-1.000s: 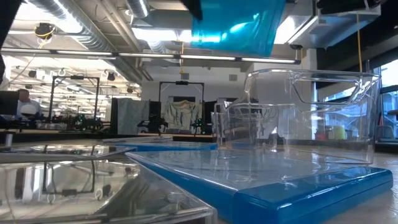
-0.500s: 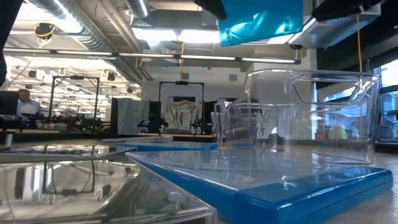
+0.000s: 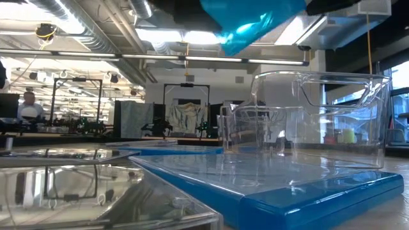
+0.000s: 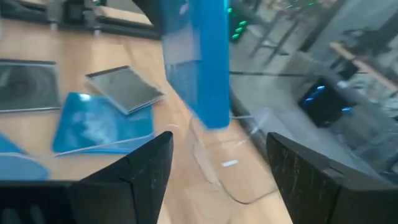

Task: Pick & place jewel cases by type
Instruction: Put the bottom right blue CD case into the top transparent bin

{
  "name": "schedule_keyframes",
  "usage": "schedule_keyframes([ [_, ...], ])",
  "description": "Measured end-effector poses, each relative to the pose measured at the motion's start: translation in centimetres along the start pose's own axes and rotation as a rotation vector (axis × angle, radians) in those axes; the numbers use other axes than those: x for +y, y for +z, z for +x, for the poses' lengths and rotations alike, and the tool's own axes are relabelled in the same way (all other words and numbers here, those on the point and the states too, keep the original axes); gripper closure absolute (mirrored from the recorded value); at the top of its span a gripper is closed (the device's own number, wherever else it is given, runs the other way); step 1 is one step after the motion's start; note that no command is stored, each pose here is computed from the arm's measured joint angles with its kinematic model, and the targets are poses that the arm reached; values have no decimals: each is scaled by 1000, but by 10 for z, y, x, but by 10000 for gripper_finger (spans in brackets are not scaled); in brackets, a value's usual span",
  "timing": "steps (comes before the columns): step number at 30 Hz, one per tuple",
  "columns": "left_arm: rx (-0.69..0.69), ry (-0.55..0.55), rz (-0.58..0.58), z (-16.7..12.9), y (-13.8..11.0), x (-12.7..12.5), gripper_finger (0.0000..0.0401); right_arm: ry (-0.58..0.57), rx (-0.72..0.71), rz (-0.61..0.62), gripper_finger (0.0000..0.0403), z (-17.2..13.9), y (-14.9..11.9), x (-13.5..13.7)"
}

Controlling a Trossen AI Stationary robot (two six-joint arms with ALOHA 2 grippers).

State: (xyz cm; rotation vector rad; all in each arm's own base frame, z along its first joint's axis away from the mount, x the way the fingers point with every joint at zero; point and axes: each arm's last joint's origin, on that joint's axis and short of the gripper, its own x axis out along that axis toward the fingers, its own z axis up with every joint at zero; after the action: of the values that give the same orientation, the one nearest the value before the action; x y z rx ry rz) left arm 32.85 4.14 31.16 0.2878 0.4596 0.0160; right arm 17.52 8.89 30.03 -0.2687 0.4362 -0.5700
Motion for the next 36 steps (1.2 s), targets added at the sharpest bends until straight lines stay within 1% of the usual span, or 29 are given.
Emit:
schedule_keyframes([
  [2, -25, -3, 21, 4, -9, -2, 364, 57, 8, 6, 143, 8, 6, 0],
  [6, -4, -11, 48, 7, -20, -5, 356, 141, -23, -11, 143, 18, 18, -2],
  [9, 3, -13, 68, 7, -22, -6, 358, 178, -47, -21, 143, 23, 24, -4],
  [12, -6, -13, 75, 7, -21, -6, 364, 211, -45, -2, 151, 28, 26, -6],
  [15, -2, -3, 74, 7, -21, -6, 363, 242, -35, 13, 174, 30, 26, -7],
  [21, 67, 59, 47, 7, -26, -5, 356, 228, -37, 13, 235, 30, 26, -8],
  [23, 65, 41, 25, 7, -26, -5, 360, 227, -39, 15, 248, 30, 26, -9],
  [26, 18, -5, 3, 7, -23, -6, 362, 228, -38, 14, 262, 30, 26, -9],
  [29, 13, -13, -8, 7, -22, -7, 358, 228, -39, 13, 280, 30, 26, -9],
  [36, 21, -8, -5, 7, -23, -6, 359, 227, -42, -26, 351, 30, 26, -9],
])
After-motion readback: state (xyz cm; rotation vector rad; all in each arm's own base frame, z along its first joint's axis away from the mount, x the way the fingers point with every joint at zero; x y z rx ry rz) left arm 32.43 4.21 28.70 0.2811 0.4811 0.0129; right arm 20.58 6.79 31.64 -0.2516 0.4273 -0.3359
